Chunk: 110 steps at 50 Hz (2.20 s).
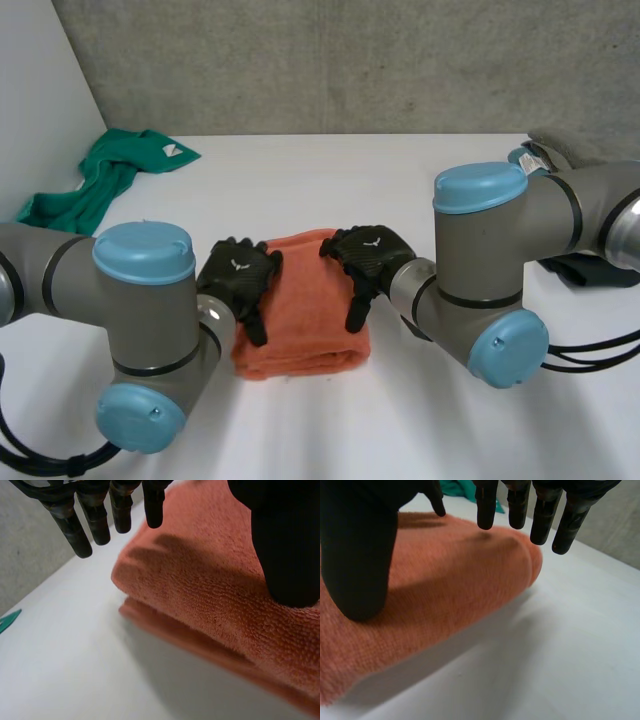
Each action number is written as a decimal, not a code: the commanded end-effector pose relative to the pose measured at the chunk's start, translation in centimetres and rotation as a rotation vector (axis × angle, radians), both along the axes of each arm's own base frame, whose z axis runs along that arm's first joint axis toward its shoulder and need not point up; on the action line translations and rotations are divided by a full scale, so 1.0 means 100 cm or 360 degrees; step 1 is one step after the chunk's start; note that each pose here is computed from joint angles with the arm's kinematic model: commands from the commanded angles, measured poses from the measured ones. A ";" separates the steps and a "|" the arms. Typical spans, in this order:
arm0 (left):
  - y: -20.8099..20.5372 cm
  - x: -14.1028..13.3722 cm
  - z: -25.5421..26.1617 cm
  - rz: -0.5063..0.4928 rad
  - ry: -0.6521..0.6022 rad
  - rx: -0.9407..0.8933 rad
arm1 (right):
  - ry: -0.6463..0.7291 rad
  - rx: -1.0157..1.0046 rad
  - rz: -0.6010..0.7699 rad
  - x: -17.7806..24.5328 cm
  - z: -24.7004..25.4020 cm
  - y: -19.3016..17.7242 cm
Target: Fold the laundry.
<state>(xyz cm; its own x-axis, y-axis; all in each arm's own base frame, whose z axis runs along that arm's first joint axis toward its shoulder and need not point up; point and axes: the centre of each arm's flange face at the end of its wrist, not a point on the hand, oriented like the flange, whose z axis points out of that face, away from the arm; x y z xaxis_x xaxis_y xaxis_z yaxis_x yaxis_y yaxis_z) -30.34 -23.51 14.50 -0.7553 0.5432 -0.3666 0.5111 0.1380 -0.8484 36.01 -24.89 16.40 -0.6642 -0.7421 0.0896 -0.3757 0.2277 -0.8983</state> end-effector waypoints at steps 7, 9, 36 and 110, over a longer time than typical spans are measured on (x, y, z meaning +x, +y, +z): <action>0.005 0.010 -0.006 -0.0005 -0.0146 0.0040 | 0.0181 -0.0011 0.0173 0.015 -0.020 0.011; 0.006 0.011 -0.006 -0.0006 -0.0147 0.0042 | 0.0190 0.0000 0.0175 0.015 -0.025 0.011; 0.001 0.043 0.083 0.0247 0.0390 -0.0137 | 0.0012 -0.0059 0.0087 -0.012 0.022 0.049; 0.006 0.066 0.051 0.0338 0.0465 0.0029 | 0.0339 -0.0641 0.0224 0.021 -0.025 0.060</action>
<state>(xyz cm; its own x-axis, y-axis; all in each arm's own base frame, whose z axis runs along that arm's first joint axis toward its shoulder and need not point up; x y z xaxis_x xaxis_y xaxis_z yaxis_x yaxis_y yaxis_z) -23.80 -22.94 19.58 -0.9230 0.3687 -0.1101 0.2060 0.2317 -0.9507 38.20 -19.17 13.78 -0.5591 -0.7083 0.4309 -0.5092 -0.1168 -0.8527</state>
